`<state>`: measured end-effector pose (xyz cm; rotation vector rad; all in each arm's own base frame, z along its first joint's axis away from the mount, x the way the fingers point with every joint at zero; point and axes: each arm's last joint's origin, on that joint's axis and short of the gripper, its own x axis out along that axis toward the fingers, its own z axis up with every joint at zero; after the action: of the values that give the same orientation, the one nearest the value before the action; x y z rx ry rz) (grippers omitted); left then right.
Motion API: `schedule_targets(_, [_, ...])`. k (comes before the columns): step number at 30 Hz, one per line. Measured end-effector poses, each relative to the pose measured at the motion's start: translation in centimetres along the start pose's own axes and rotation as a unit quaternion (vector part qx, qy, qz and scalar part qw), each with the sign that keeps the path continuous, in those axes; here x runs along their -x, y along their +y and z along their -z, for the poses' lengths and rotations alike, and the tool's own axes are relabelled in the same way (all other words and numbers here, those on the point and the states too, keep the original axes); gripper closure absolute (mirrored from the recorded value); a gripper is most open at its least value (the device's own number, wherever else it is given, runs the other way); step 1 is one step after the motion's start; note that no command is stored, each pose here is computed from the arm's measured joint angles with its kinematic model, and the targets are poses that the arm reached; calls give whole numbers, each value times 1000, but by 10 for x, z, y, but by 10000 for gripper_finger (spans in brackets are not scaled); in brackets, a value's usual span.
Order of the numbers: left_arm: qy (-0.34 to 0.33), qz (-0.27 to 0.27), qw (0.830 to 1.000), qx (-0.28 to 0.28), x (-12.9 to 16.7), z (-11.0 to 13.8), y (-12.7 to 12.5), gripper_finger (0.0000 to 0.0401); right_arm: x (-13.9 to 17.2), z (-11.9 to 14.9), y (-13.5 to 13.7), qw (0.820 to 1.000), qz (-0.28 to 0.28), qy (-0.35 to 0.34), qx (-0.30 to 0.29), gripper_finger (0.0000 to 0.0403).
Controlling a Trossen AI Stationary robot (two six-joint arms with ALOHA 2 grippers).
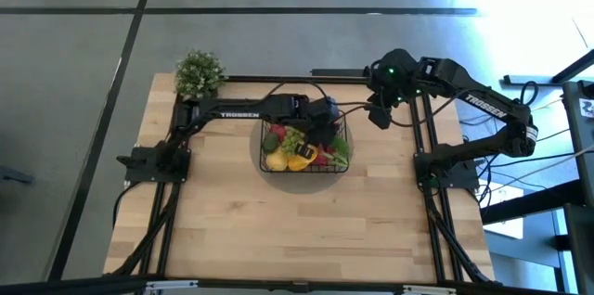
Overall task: Build produce basket
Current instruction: Put the green cucumber into the black wire basket
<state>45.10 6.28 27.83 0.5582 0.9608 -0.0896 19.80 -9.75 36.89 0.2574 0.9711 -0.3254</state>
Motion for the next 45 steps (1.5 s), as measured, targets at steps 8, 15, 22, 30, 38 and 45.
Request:
schedule_targets(8, [14, 8, 1000, 10, -5, 3, -3, 286, 0, 0, 0, 1000, 0, 0, 1, 272])
schedule_targets(15, [21, 4, 1000, 19, -5, 2, -5, 289, 0, 0, 0, 1000, 0, 0, 1, 272])
schedule_targets(22, [31, -14, 999, 13, -4, -2, -11, 287, 0, 0, 0, 1000, 0, 0, 0, 272])
schedule_targets(30, [27, -11, 999, 16, -3, -7, -17, 275, 0, 0, 0, 1000, 0, 0, -1, 272])
schedule_targets(38, [30, -8, 999, 37, -3, -8, -20, 273, 0, 0, 0, 1000, 0, 0, 1, 272])
schedule_targets(45, [38, 1, 999, 33, -2, -8, -24, 274, 0, 0, 0, 1000, 0, 0, 1, 272])
